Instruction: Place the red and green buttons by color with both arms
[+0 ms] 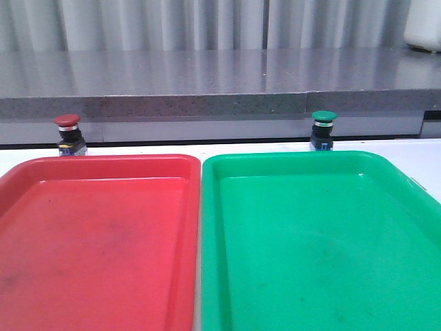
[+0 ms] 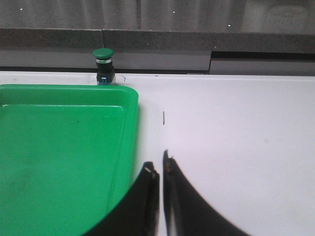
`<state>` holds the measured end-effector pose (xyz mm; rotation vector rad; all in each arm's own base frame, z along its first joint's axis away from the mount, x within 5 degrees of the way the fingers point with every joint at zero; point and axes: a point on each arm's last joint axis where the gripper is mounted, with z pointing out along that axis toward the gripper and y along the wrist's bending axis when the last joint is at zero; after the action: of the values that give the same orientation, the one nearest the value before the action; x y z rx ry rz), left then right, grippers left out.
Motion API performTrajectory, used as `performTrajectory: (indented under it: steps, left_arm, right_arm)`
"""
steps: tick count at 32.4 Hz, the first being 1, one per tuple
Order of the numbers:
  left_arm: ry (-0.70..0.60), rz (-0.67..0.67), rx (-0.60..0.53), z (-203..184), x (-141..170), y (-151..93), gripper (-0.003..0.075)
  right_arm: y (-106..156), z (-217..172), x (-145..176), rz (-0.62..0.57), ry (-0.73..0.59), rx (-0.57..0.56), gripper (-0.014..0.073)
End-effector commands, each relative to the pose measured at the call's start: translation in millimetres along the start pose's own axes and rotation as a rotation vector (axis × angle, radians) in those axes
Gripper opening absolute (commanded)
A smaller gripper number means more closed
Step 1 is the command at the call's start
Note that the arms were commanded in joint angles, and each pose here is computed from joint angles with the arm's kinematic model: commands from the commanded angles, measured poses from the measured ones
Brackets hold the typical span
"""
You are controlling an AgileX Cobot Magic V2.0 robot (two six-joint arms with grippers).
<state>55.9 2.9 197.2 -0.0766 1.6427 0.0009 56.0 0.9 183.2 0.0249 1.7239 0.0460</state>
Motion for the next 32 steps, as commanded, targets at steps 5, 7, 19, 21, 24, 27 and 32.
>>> performTrajectory:
  steps: [5,7,19,21,24,27,32]
  left_arm:
    - [-0.097,0.009,0.007,0,-3,0,-0.0020]
    - [-0.125,0.009,0.009,-1,-5,-1,-0.0020]
    - [-0.446,-0.085,0.040,-15,-58,-3,-0.0020]
    - [-0.408,-0.083,0.038,-17,-72,-4,-0.0020]
    - [-0.349,-0.082,0.036,-18,-93,-5,-0.0020]
    - [-0.260,-0.078,0.029,-10,-109,-6,-0.0020]
    - [-0.168,-0.072,0.021,8,-128,-7,-0.0020]
  right_arm:
    - [0,-3,-14,-0.005,-0.140,-0.002,0.0047]
    - [0,-3,-16,-0.005,-0.154,-0.003,0.0047]
    - [3,-23,-69,-0.005,-0.374,-0.012,0.0045]
    - [4,-30,-85,-0.005,-0.402,-0.013,0.0016]
    - [5,-37,-110,-0.005,-0.383,-0.012,-0.0084]
    - [6,-36,-133,-0.004,-0.331,-0.010,-0.0095]
    - [7,-20,-160,-0.004,-0.248,-0.007,-0.0099]
